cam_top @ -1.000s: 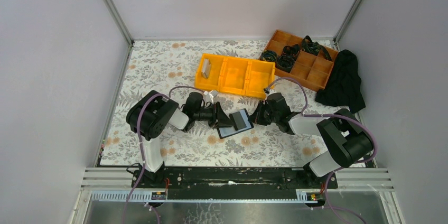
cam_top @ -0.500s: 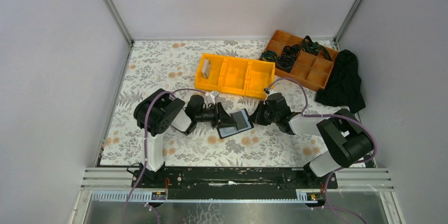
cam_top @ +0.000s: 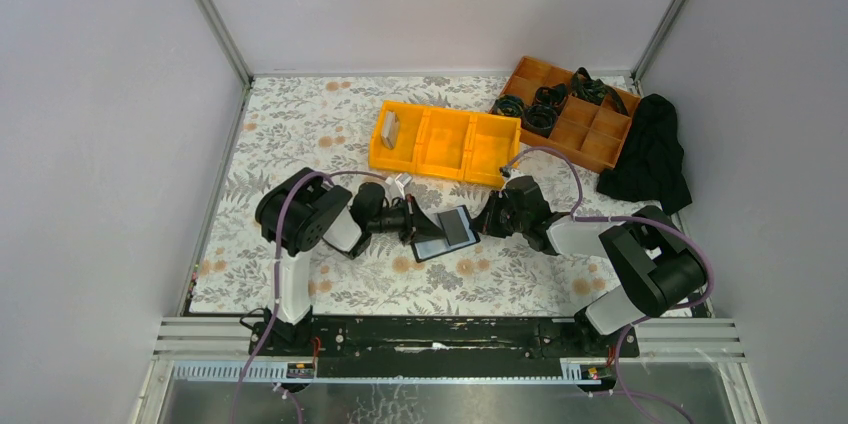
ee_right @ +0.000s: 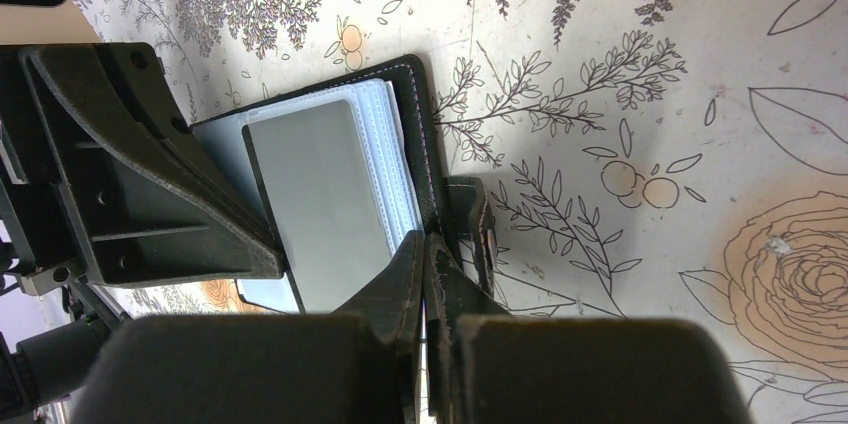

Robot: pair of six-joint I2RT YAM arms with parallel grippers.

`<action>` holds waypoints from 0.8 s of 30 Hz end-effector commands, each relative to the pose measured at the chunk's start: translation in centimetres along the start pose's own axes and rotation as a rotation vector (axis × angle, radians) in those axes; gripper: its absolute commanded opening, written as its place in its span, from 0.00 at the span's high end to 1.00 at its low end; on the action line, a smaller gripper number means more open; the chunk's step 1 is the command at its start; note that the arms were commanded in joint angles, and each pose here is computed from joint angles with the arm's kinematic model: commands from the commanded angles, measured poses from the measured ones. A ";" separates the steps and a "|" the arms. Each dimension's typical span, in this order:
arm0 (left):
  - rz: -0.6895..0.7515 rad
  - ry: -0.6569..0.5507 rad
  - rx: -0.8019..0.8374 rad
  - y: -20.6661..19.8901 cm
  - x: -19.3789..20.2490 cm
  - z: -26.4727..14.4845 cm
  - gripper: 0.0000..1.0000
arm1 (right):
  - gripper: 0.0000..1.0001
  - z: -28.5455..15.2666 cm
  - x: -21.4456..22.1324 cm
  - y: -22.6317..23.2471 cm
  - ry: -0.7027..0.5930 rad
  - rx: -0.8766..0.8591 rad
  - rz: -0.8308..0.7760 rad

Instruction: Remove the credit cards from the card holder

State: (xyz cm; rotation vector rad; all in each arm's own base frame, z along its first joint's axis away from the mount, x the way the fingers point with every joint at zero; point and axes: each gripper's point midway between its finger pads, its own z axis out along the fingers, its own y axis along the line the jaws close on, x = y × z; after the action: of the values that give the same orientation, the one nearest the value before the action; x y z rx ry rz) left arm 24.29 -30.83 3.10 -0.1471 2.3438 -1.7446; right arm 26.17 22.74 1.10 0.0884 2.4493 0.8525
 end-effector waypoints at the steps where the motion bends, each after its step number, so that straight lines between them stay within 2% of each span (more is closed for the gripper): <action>1: 0.051 -0.025 0.011 -0.5 -0.4 -0.5 1.00 | 1.00 -0.3 2.8 -4.8 0.074 0.176 0.003; 7: 0.079 -0.058 -0.064 0.6 -0.8 -2.2 1.00 | 1.00 -0.4 2.3 -4.9 0.061 0.175 0.012; 24: 0.125 -0.086 -0.084 -0.4 0.2 -4.6 1.00 | 1.00 -0.2 2.0 -5.0 0.064 0.167 0.025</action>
State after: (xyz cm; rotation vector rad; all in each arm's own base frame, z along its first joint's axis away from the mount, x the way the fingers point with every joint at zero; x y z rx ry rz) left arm 22.94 -27.28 3.72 -0.1325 2.3499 -1.6055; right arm 26.69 22.13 1.10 0.1166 2.4439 0.8448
